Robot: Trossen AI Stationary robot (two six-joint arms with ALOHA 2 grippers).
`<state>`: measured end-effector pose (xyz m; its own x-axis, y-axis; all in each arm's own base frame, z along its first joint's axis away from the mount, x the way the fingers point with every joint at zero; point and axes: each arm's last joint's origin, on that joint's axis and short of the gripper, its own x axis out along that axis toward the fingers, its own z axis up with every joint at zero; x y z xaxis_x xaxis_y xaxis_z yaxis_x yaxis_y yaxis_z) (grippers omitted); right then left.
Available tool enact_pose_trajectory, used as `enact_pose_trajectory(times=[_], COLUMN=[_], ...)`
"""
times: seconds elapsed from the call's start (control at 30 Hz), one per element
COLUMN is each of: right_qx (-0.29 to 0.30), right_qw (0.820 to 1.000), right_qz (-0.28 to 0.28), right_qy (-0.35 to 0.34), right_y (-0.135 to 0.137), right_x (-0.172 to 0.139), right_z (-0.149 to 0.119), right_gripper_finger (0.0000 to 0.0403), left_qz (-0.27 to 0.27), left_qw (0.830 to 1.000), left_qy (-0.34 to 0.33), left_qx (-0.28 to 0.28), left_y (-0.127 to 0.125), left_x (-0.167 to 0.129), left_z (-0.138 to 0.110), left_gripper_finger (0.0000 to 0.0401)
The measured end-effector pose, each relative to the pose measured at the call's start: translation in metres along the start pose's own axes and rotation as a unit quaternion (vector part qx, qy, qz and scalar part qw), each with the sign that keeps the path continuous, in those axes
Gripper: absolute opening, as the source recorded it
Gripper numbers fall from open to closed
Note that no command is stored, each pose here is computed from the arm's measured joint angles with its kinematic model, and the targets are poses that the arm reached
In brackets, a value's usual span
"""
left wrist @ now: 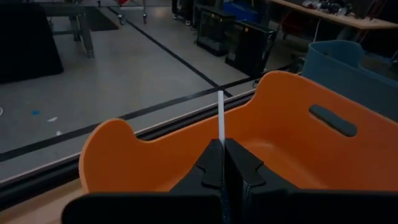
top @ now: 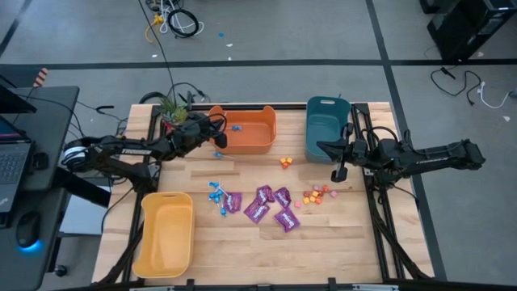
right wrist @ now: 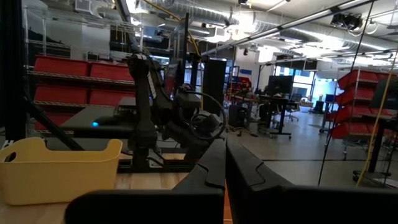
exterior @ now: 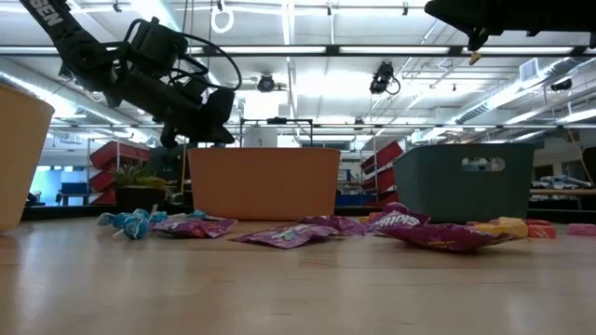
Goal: Sort candy
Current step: Put the blue candy into the orange bin
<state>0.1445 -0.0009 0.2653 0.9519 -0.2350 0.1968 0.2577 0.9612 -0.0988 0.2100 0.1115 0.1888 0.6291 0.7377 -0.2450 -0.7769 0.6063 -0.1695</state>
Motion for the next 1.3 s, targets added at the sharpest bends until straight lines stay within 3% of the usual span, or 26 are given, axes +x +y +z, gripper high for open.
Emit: enact_pose_trajectory(times=[1.3], right_qx=[0.000], right_qw=[1.000], right_qz=[0.000], right_qy=[0.000], right_y=[0.0000], right_x=[0.0000], right_z=[0.0000], right_gripper_finger=[0.0000], left_qz=[0.022], left_qw=[0.999], left_qy=[0.027], left_qx=[0.013], left_y=[0.0027], left_x=[-0.0004], left_z=[-0.0061], left_gripper_finger=[0.0001])
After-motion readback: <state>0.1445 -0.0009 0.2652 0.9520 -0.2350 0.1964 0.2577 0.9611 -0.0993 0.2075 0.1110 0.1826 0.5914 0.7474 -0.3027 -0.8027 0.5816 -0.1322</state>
